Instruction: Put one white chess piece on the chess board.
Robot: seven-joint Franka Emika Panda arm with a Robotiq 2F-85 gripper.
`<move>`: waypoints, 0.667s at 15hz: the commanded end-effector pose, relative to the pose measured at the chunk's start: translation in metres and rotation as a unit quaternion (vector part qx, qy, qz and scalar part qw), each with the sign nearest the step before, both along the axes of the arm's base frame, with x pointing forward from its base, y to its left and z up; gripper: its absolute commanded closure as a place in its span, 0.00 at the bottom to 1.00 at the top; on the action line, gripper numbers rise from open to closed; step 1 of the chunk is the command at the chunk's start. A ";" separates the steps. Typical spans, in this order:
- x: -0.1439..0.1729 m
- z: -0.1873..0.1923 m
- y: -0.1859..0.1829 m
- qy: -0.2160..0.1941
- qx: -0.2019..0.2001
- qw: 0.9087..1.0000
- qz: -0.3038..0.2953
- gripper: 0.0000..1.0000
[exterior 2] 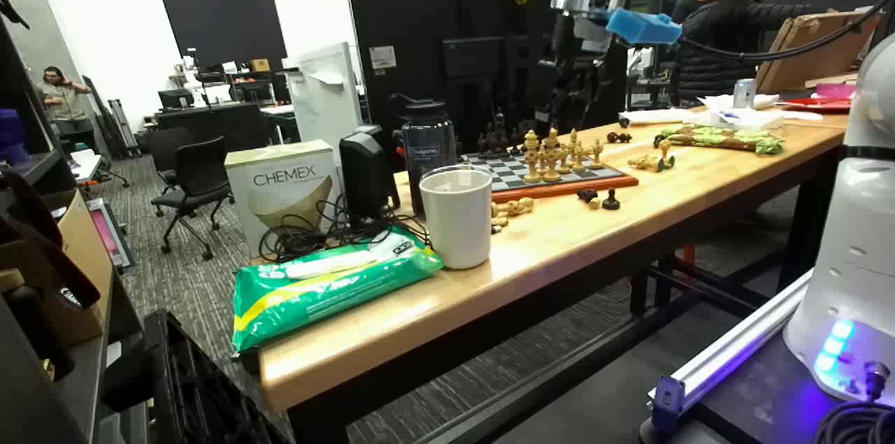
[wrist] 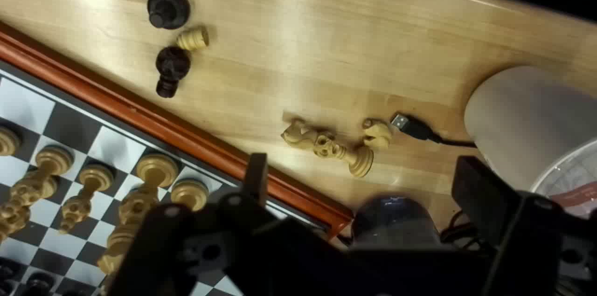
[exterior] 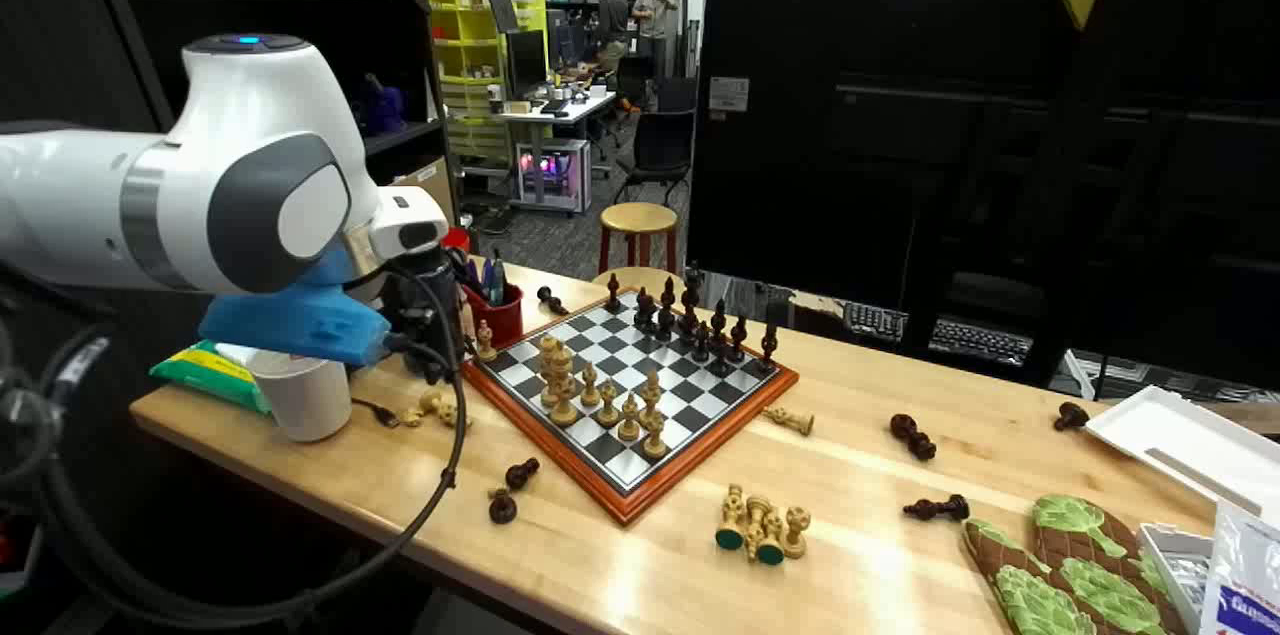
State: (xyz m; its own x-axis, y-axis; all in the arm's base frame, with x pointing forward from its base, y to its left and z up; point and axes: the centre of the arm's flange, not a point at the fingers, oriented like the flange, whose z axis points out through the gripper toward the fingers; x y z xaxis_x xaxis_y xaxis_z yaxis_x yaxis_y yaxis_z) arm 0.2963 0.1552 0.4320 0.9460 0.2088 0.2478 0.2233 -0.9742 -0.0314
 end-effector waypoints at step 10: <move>0.009 0.007 -0.027 0.008 -0.030 1.000 -0.005 0.00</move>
